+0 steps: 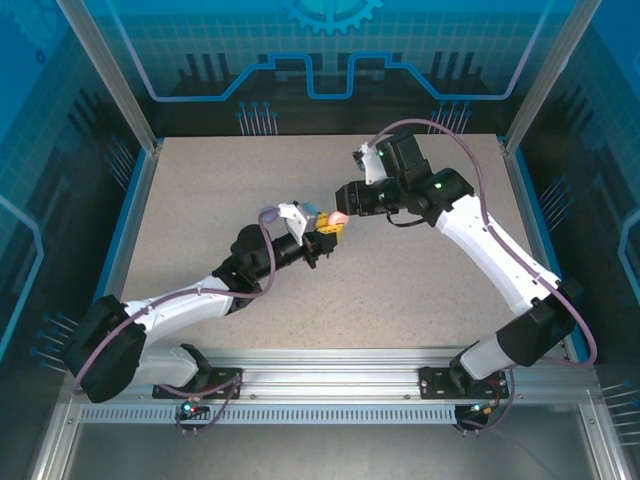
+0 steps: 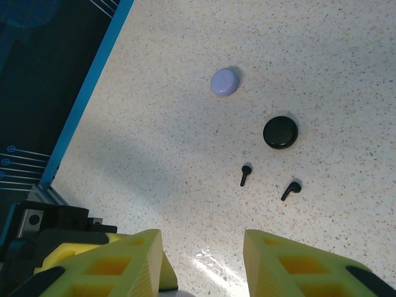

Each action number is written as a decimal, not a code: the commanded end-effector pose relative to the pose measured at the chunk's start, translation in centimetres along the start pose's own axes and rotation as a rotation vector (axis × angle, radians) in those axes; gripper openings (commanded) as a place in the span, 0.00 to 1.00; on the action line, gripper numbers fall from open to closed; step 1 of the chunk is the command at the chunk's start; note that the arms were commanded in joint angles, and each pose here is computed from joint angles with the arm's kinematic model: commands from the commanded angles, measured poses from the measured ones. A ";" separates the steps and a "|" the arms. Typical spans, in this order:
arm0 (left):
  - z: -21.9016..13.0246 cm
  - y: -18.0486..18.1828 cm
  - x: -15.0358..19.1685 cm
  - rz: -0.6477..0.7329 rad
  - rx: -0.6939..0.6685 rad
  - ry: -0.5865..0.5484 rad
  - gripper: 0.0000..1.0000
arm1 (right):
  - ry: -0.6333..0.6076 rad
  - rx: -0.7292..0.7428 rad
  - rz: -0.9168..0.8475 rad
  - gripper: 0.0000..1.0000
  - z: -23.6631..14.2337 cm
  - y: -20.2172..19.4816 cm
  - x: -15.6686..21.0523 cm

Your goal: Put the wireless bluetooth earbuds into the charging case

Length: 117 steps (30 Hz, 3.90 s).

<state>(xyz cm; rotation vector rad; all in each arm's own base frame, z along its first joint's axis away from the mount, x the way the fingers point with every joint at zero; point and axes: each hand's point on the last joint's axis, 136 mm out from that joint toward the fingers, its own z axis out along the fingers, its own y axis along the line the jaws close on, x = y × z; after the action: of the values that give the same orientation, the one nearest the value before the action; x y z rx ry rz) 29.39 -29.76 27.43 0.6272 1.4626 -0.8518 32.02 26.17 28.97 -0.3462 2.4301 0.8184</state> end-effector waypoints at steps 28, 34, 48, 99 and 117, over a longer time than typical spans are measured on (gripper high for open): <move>18.2 3.6 17.1 -0.778 -0.142 0.496 0.00 | -0.231 0.363 0.650 0.74 -5.7 -21.4 9.4; 21.1 4.6 21.0 -0.885 -0.213 0.595 0.04 | -0.213 0.356 0.664 0.74 -5.5 -21.8 10.1; 21.6 5.9 25.1 -0.859 -0.366 0.830 0.31 | -0.234 0.353 0.676 0.74 -6.5 -21.8 8.4; -7.8 18.6 4.7 -0.649 -0.846 0.197 0.99 | 0.101 0.530 0.422 0.77 10.1 -12.7 4.4; -15.7 21.9 7.6 -0.852 -0.989 0.121 0.99 | 0.178 0.662 0.369 0.76 18.9 -9.9 2.2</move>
<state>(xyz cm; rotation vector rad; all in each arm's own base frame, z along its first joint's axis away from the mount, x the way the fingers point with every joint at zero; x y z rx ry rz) 37.59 -5.43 15.95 -0.7138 2.0617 -0.5199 42.57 30.52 10.60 0.2679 2.7871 0.1805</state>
